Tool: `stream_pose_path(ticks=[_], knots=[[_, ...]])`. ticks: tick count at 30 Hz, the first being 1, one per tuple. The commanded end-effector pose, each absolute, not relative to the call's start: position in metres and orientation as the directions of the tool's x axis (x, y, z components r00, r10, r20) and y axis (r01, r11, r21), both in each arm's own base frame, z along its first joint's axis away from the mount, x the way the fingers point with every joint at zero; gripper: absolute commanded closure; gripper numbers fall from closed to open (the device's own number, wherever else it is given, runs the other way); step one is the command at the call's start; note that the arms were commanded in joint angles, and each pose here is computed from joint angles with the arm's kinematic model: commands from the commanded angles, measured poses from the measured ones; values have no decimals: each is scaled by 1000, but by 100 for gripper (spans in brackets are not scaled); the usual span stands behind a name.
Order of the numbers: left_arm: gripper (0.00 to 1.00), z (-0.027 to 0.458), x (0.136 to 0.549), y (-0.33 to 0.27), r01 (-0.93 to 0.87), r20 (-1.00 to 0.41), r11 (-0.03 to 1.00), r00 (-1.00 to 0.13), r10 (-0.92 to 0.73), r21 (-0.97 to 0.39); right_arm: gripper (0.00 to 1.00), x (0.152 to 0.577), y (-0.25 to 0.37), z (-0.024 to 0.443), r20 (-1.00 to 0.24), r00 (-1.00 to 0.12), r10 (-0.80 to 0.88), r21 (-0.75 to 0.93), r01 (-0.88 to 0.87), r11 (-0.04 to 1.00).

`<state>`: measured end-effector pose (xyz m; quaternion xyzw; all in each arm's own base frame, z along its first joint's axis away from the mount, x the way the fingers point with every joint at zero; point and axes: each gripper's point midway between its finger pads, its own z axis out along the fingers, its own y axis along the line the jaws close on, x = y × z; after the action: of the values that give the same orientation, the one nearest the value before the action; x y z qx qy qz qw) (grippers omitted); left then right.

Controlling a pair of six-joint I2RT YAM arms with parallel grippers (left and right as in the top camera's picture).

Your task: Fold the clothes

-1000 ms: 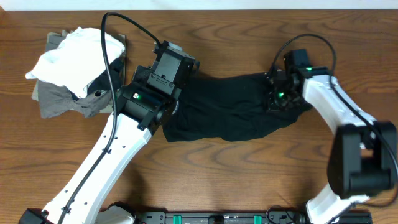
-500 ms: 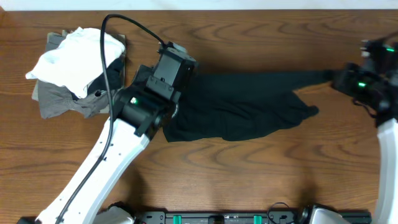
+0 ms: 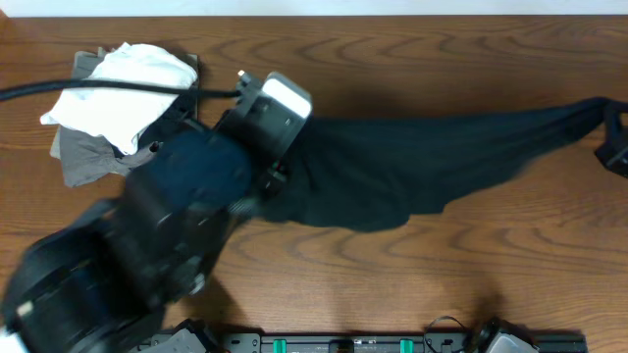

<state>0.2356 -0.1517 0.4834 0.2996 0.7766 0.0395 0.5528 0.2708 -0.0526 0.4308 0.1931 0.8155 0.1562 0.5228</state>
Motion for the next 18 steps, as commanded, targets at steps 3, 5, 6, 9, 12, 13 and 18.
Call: stream_pose_path(ticks=[3, 5, 6, 9, 12, 13, 18], knots=[[94, 508, 210, -140, 455, -838, 789, -150, 524, 412, 99, 248, -44, 483, -858, -290, 424, 408, 116, 906], [94, 515, 203, -132, 453, -844, 792, -139, 517, 410, 99, 239, -39, 497, -873, -264, 410, 396, 108, 912], [94, 519, 200, -130, 452, -850, 794, -132, 511, 407, 99, 235, -38, 503, -879, -252, 404, 390, 107, 915], [94, 526, 197, -125, 446, -862, 802, -119, 492, 396, 99, 223, -39, 513, -892, -222, 394, 371, 141, 918], [94, 525, 201, -121, 415, -853, 810, -133, 505, 415, 99, 223, -45, 510, -889, -225, 400, 367, 175, 914], [94, 525, 205, -119, 392, -847, 815, -142, 513, 427, 99, 225, -48, 508, -886, -230, 404, 367, 186, 911], [94, 513, 229, -127, 328, -766, 773, -185, 616, 542, 99, 253, -62, 495, -859, -280, 429, 384, 202, 901]])
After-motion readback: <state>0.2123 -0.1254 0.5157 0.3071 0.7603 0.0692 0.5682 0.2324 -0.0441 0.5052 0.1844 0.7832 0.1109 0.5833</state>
